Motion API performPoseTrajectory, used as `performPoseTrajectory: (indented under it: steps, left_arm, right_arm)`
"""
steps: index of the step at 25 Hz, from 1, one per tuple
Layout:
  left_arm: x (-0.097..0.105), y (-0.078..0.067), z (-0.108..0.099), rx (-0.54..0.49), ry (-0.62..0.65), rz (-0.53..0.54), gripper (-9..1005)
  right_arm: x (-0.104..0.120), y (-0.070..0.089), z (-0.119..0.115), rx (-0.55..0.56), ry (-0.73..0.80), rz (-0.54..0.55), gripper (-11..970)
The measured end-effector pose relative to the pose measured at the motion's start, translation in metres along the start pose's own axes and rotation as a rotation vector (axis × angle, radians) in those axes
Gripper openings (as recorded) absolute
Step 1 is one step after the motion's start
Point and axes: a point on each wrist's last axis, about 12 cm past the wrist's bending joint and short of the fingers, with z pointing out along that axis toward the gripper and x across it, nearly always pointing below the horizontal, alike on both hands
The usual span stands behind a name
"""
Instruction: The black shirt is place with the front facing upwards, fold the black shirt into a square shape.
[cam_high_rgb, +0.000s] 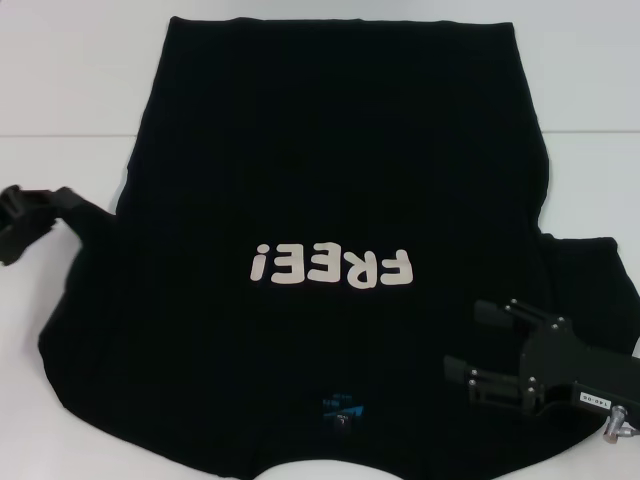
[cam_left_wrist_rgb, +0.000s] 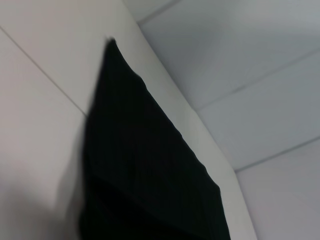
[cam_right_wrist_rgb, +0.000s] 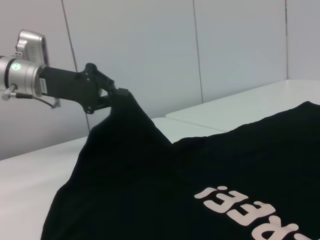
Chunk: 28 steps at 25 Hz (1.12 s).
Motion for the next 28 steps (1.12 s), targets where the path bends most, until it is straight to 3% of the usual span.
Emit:
performPoseTrajectory:
  steps: [7,13,18,23,28]
  left_arm:
    - [0.030,-0.003,0.030,0.007,0.076,-0.023,17]
    - [0.047,-0.002,0.048,0.006,0.116,-0.061,82]
    - [0.068,-0.005,0.063,0.039,0.152,-0.027,136]
    - [0.077,-0.001,0.066,0.014,0.145,-0.037,302]
    - [0.072,0.007,0.050,-0.004,0.118,-0.082,482]
  right_arm:
    - [0.000,0.001,0.001,-0.003,0.000,0.003,925]
    - [0.000,0.001,0.001,-0.005,-0.001,0.001,925]
    - [0.000,0.001,0.002,-0.008,-0.003,0.005,925]
    - [0.000,0.001,0.003,-0.010,-0.003,0.005,924]
    - [0.000,0.001,0.003,-0.009,-0.004,0.006,925]
